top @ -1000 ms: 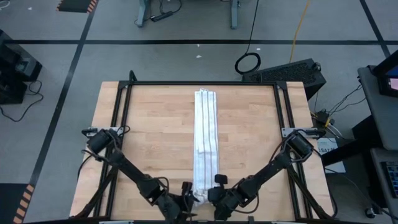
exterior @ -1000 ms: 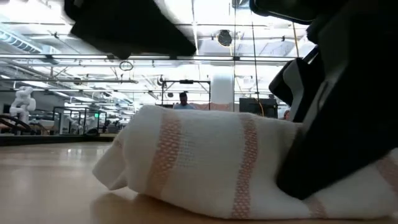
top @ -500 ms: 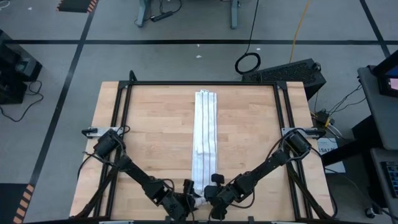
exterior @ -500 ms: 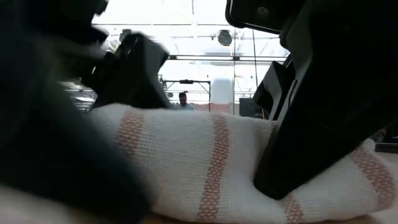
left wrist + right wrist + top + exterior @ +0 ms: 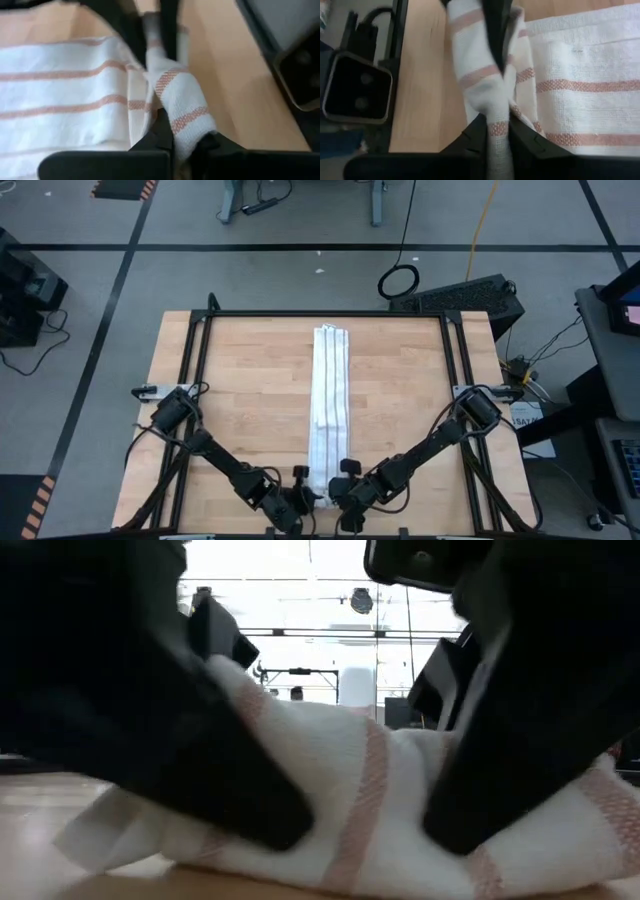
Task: Roll towel into tight, uniform cylinder
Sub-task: Roll the white brown kitchen towel
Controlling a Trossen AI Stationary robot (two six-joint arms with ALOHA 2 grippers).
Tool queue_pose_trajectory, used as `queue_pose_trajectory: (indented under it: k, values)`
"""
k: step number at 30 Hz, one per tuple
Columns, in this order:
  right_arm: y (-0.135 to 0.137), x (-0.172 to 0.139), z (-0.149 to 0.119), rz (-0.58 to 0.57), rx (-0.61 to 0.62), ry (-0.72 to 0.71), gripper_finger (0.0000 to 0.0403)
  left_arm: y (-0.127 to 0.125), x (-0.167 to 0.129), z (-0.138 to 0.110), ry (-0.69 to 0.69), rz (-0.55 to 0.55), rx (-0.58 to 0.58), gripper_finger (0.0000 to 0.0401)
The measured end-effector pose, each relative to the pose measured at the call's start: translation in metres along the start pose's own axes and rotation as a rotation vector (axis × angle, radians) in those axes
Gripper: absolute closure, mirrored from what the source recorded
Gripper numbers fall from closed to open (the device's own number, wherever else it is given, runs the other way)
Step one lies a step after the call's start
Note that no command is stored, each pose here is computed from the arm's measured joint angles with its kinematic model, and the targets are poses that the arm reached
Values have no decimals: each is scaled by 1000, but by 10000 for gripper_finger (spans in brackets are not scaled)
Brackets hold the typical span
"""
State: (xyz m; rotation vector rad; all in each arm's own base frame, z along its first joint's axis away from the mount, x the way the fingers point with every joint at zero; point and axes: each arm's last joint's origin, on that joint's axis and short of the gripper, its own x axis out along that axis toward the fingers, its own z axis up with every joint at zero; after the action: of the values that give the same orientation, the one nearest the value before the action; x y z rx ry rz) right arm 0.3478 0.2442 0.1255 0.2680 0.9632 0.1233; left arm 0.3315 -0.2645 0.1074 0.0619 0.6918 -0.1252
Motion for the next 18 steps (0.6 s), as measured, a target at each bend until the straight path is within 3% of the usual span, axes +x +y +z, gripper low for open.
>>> queue_pose_trajectory:
  k: [6,9,13,18]
  values:
    - [12,-32,0,10,-69,23,284,3,-1,1,-9,48,-121,381]
    - [24,-52,-6,-6,-88,24,239,3,-2,4,-8,4,-201,381]
    - [44,-73,-17,-59,-106,-86,186,-2,-3,11,-42,-89,-282,381]
    - [69,-78,-36,-66,-123,-196,139,-5,-4,21,-137,-150,-364,381]
